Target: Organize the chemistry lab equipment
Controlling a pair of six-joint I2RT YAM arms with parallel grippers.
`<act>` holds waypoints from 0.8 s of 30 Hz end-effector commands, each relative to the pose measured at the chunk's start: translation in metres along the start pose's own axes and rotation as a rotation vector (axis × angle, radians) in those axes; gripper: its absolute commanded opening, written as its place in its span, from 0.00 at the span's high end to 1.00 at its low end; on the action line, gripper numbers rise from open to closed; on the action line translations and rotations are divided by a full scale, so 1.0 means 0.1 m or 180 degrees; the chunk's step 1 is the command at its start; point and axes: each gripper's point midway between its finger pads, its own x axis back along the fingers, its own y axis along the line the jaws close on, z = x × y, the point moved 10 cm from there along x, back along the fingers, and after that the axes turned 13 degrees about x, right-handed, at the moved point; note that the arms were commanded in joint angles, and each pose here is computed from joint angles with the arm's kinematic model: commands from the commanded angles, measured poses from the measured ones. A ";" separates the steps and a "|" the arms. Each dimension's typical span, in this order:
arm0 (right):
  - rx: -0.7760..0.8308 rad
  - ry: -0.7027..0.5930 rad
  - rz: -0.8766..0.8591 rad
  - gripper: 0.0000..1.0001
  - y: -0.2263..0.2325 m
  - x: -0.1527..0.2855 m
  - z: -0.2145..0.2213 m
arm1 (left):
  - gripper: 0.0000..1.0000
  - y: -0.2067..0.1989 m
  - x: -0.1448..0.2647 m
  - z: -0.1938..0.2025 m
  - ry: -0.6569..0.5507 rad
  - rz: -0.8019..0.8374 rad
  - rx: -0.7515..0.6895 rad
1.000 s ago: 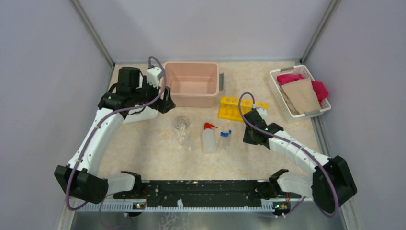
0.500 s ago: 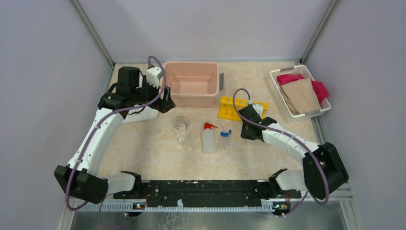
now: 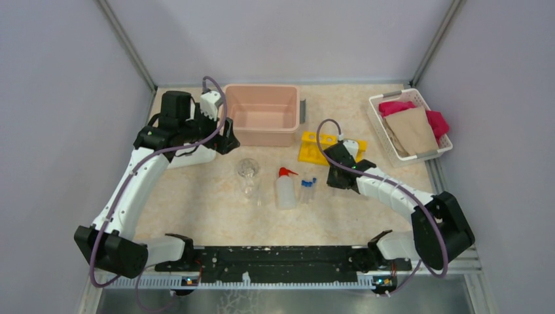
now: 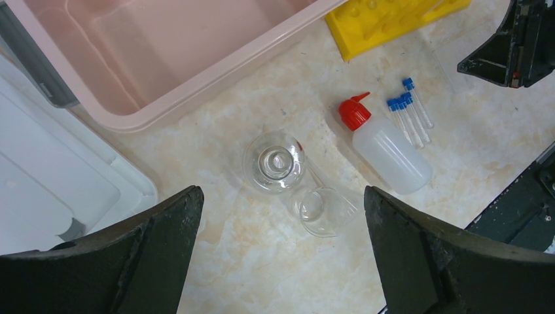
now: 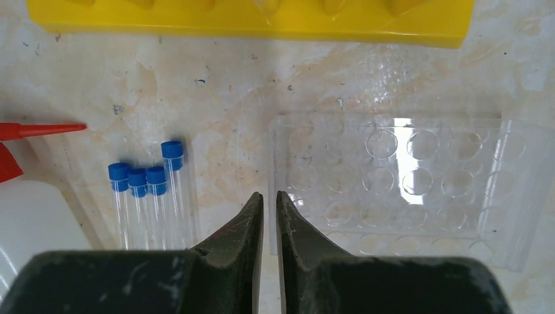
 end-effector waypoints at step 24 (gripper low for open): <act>-0.0036 -0.0199 -0.0555 0.84 0.50 0.13 -0.38 | 0.01 -0.04 0.05 -0.11 -0.0134 0.0073 0.0022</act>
